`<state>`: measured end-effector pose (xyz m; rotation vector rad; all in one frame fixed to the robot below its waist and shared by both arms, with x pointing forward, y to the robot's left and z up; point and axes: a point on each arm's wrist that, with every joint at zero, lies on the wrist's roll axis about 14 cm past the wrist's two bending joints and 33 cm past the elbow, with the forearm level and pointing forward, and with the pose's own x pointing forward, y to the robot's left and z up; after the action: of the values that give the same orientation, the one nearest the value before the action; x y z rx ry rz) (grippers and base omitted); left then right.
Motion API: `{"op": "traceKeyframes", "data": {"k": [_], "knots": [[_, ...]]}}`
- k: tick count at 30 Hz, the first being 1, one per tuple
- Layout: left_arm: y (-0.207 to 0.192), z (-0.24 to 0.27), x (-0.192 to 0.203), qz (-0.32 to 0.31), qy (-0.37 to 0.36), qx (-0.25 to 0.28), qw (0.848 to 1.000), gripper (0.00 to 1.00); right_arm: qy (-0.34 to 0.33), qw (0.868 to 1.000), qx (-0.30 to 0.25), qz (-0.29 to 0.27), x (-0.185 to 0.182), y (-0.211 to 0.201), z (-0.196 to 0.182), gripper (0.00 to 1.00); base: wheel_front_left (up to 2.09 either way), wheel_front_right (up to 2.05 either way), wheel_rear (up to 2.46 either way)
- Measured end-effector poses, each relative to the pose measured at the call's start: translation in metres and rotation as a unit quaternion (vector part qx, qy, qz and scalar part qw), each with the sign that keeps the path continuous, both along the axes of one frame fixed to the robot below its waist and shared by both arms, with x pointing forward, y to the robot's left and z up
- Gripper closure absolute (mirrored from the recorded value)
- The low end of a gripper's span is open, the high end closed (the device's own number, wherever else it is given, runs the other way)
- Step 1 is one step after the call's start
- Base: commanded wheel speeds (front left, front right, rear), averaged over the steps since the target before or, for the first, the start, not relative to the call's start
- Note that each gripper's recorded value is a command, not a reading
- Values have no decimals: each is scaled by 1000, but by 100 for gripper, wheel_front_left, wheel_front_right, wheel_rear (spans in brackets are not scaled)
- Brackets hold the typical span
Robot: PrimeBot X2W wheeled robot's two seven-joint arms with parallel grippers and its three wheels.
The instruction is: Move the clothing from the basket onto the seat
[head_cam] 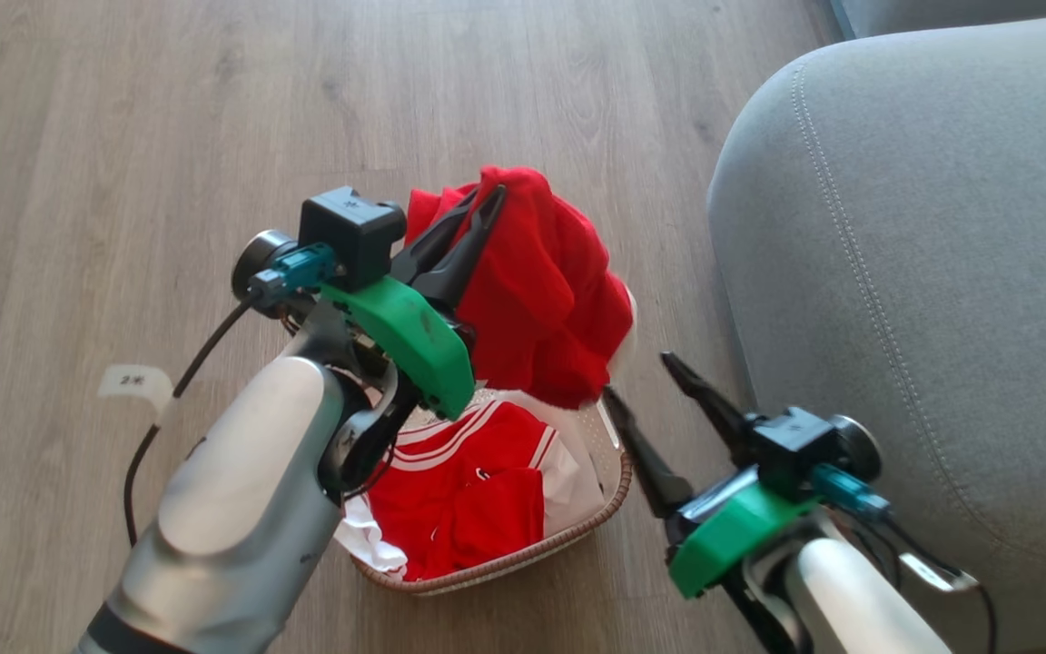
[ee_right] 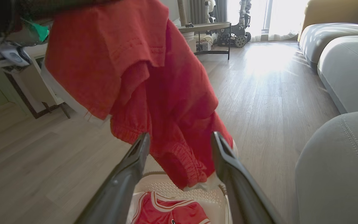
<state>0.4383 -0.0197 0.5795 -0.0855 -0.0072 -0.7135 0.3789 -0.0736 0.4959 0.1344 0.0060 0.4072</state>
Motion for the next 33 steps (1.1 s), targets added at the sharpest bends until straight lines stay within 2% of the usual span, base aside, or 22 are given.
{"op": "traceKeyframes", "data": {"k": [7,12,23,33], "knots": [[-5,6,-7,-8,1,-8,1000,100,-18,996,-41,79,2,42,5,0,0,0,0],[-3,7,-9,-6,5,-13,1000,100,-2,989,-82,124,1,60,-10,0,0,0,0],[-3,5,-13,-8,11,-14,1000,100,11,981,-126,146,23,68,-28,0,0,0,0],[-10,6,-23,-19,17,-20,999,100,23,975,-137,176,33,89,-35,0,0,0,0]]}}
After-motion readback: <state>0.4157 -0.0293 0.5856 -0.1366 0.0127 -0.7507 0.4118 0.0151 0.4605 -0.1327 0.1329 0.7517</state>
